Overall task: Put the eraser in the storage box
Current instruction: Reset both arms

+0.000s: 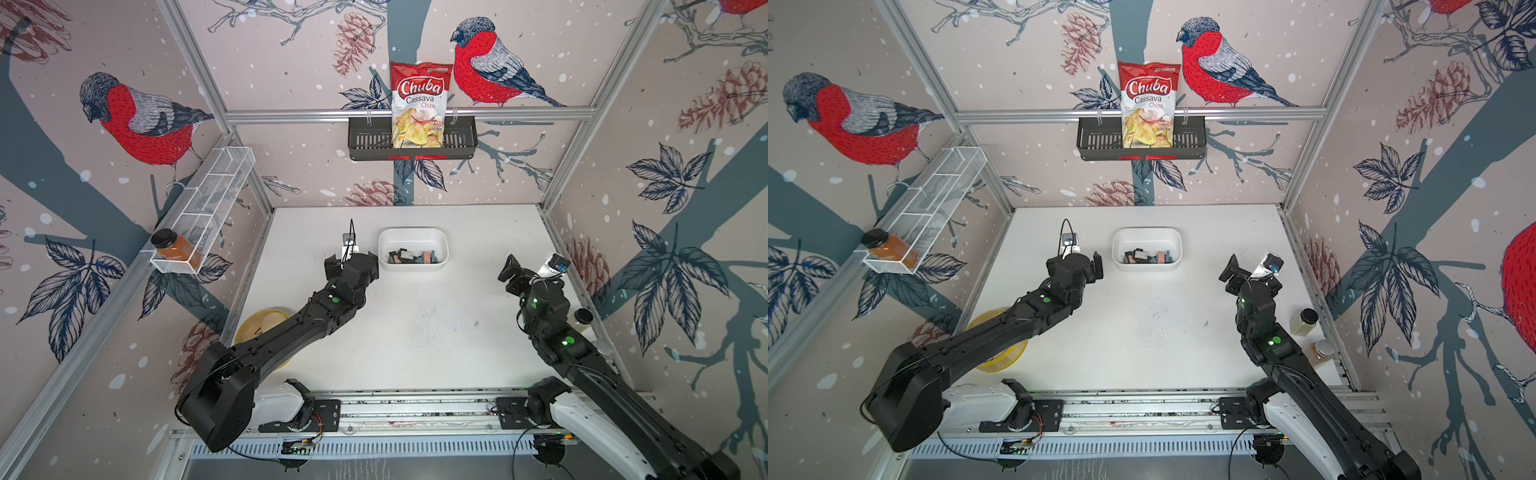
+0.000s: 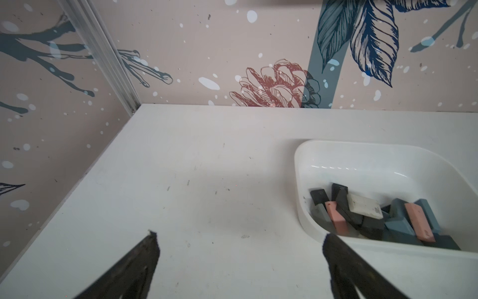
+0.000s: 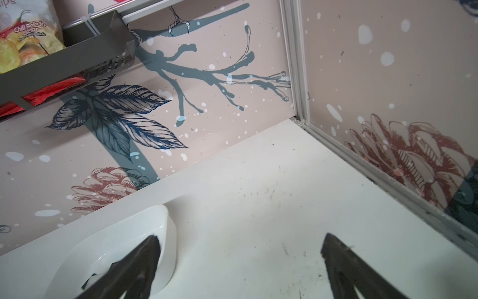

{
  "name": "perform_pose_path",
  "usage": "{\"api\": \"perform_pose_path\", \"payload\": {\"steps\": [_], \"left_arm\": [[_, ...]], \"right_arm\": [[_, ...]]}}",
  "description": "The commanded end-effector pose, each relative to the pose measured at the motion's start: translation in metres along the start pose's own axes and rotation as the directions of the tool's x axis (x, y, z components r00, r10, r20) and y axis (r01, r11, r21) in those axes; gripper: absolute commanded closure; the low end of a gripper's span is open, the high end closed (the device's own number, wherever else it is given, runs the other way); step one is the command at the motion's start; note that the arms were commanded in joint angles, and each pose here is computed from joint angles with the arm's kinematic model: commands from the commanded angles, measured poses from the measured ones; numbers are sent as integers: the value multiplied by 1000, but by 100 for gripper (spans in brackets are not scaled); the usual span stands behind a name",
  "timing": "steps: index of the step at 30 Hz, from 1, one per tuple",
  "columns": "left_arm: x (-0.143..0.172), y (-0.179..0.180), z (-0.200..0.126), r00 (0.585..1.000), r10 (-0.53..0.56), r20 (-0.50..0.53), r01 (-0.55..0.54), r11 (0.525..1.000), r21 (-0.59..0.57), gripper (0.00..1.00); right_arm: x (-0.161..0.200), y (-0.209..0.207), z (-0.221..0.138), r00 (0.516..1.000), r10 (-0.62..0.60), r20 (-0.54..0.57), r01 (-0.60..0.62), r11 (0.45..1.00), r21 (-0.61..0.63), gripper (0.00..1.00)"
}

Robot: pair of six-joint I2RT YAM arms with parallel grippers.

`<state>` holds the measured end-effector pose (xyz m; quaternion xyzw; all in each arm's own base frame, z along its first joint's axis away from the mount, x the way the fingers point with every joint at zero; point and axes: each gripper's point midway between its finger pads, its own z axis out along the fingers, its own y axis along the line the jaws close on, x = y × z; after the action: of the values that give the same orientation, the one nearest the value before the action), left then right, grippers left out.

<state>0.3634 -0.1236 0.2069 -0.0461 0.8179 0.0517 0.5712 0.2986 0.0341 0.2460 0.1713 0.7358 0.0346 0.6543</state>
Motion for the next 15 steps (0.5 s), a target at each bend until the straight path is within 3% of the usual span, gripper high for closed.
{"api": "perform_pose_path", "payload": {"steps": [1, 4, 11, 15], "left_arm": [[-18, 18, -1, 992, -41, 117, 50, 996, -77, 1], [-15, 35, -1, 983, -57, 173, 76, 991, -107, 1], [16, 73, 11, 985, -59, 160, 95, 970, -222, 1], [24, 79, 17, 986, -37, 162, 73, 972, -222, 1]], "right_arm": [[-20, -9, 4, 990, -42, 138, 34, 997, 66, 0], [-16, -33, 11, 989, -38, 144, 10, 982, 186, 0], [2, -43, 30, 974, -209, 92, 181, 951, 250, 0], [9, -54, 34, 966, -237, 105, 199, 938, 284, 0]]}}
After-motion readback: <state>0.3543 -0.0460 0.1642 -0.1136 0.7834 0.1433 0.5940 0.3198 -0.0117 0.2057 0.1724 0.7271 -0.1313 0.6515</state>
